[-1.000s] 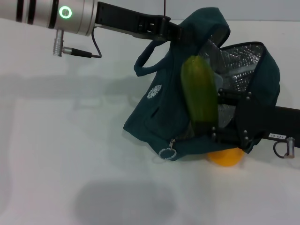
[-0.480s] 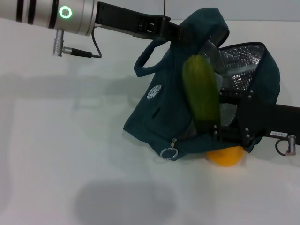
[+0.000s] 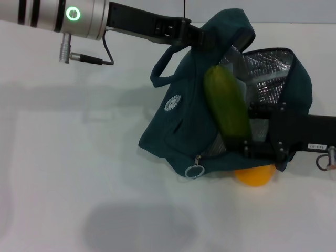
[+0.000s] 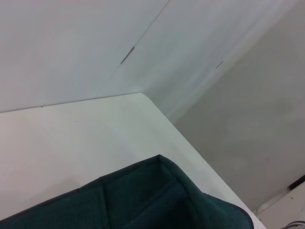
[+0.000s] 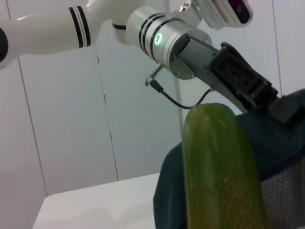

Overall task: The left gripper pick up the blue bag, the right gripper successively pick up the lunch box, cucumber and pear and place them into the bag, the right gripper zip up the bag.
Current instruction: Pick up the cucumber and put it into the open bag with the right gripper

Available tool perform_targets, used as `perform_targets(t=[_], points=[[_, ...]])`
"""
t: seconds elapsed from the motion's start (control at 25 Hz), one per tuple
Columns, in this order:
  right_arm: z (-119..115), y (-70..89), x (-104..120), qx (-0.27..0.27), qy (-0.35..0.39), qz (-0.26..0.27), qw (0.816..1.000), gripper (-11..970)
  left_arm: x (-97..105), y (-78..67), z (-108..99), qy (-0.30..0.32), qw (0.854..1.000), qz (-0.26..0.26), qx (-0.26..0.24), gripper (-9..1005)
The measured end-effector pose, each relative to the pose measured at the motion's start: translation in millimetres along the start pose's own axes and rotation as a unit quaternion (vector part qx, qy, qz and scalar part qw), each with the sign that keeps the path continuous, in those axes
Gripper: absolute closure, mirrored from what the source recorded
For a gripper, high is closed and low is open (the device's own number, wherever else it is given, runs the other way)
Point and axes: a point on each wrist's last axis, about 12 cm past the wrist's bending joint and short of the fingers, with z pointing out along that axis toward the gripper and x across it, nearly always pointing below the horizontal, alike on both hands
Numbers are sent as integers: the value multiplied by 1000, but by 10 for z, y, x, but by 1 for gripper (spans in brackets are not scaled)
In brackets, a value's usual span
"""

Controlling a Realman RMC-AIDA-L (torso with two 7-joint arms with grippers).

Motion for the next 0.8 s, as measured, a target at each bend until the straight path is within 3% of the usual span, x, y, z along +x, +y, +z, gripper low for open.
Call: perform_targets(t=[0.36,0.6,0.8], points=[[-10,-35,-59,9,-5,3,1000,262,1,-1,2,0,1000,0,0,940],[87,-63,-117,-20,32,25,999,223,-2,-4,3,1,1000,1,1,940],[-48,-12,-163,-11,6,15,1000,229,12,11,-14,-2,1000,-1,0,940]])
